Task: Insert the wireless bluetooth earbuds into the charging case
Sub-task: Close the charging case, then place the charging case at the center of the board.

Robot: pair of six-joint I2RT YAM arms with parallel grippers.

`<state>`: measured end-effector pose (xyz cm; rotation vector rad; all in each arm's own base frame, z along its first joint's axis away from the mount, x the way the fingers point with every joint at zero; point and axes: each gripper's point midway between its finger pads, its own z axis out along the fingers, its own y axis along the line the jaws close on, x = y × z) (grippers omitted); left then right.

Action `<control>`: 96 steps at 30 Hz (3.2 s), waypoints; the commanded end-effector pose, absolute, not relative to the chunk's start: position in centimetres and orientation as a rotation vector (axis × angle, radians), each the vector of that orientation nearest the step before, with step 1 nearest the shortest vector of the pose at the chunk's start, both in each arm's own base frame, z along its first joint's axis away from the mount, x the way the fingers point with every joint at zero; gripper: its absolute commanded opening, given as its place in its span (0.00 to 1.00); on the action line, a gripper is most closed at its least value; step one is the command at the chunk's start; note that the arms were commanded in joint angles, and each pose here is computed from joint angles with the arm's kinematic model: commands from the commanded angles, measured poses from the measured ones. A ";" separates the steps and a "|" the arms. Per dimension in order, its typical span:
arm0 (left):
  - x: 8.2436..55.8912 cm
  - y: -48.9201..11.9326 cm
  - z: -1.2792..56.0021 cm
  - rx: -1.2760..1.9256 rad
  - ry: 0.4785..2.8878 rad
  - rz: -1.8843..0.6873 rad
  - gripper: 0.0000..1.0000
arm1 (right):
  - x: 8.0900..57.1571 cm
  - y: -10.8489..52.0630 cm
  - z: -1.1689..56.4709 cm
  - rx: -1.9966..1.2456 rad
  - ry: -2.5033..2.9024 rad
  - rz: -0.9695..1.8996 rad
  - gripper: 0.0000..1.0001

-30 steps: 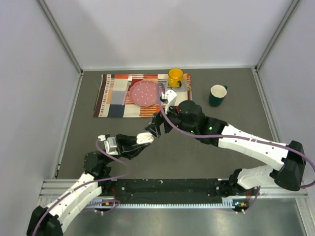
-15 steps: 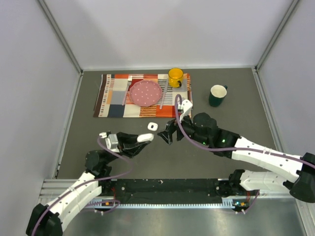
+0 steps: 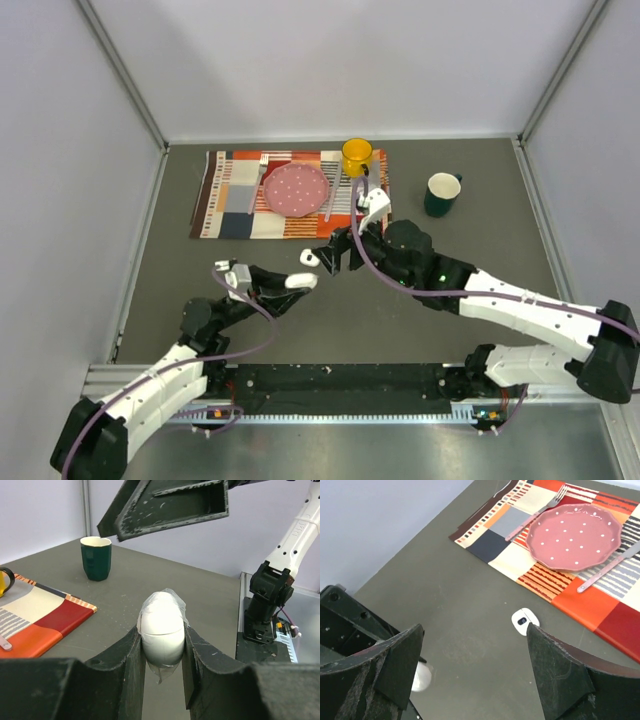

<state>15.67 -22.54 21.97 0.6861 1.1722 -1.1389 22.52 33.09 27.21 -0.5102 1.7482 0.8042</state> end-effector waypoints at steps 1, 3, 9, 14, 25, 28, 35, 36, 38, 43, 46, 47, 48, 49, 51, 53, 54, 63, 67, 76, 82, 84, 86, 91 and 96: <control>15.6 -22.4 24.2 0.671 1.096 -1.132 0.00 | 22.9 35.4 28.1 -0.450 1.747 0.902 0.83; 15.8 -22.4 24.4 0.667 1.096 -1.127 0.00 | 21.5 36.7 26.5 -0.494 1.777 0.928 0.83; 16.5 -22.1 24.9 0.612 1.106 -1.122 0.00 | 19.9 37.1 20.9 -0.571 1.928 0.827 0.83; 17.9 -21.9 24.4 0.530 1.179 -1.115 0.00 | 20.6 35.3 21.7 -0.468 1.852 0.813 0.82; 21.1 -24.9 21.4 0.459 1.508 -1.254 0.00 | 26.2 25.6 21.2 -0.001 1.931 0.614 0.90; 21.9 -26.0 20.3 0.378 1.597 -1.343 0.00 | 26.3 23.4 20.9 0.086 1.923 0.631 0.90; 24.5 -29.0 14.3 0.126 1.849 -1.398 0.00 | 25.5 20.3 22.0 0.196 1.845 0.662 0.90; 24.6 -29.7 13.7 0.133 1.845 -1.435 0.00 | 25.5 20.0 22.1 0.198 1.839 0.656 0.90; 24.7 -31.2 14.0 0.123 1.840 -1.509 0.00 | 25.3 19.7 22.4 0.190 1.826 0.658 0.90; 24.7 -34.3 12.1 0.085 1.867 -1.596 0.00 | 25.0 19.3 22.0 0.180 1.837 0.641 0.90; 25.1 -35.4 11.4 0.070 1.893 -1.601 0.00 | 24.9 19.1 21.6 0.176 1.846 0.635 0.90; 25.6 -35.3 11.3 0.035 1.893 -1.583 0.00 | 25.0 19.1 21.5 0.182 1.847 0.635 0.90; 25.8 -35.2 11.0 0.014 1.898 -1.574 0.00 | 25.0 19.1 21.3 0.182 1.850 0.633 0.90; 26.0 -35.1 11.1 -0.001 1.894 -1.569 0.00 | 25.0 19.1 21.2 0.175 1.854 0.628 0.90; 26.4 -34.9 10.9 -0.033 1.895 -1.542 0.00 | 25.1 19.2 21.2 0.159 1.856 0.625 0.90; 26.7 -34.8 10.8 -0.049 1.901 -1.526 0.00 | 25.2 19.2 21.2 0.152 1.859 0.616 0.90; 26.8 -34.9 10.3 -0.058 1.920 -1.517 0.00 | 25.3 19.2 21.1 0.149 1.861 0.615 0.90; 27.4 -34.9 7.6 -0.128 2.054 -1.426 0.06 | 25.2 20.3 20.3 0.097 1.904 0.633 0.90; 27.7 -34.8 6.3 -0.155 2.129 -1.350 0.08 | 25.2 20.4 20.0 0.091 1.912 0.633 0.90; 28.5 -34.8 5.2 -0.169 2.224 -1.221 0.18 | 25.5 20.8 19.6 0.070 1.930 0.623 0.90; 28.6 -35.2 5.0 -0.167 2.252 -1.205 0.25 | 25.5 21.1 19.5 0.062 1.941 0.630 0.90; 28.6 -35.5 5.0 -0.174 2.252 -1.219 0.35 | 25.6 21.1 19.3 0.064 1.944 0.628 0.90; 28.5 -35.3 4.9 -0.175 2.246 -1.224 0.38 | 25.5 21.0 19.3 0.060 1.945 0.626 0.90; 28.3 -35.2 4.6 -0.173 2.258 -1.219 0.41 | 25.5 20.9 19.3 0.064 1.943 0.626 0.90; 28.2 -35.0 4.8 -0.148 2.251 -1.205 0.49 | 25.5 21.0 19.2 0.063 1.948 0.630 0.90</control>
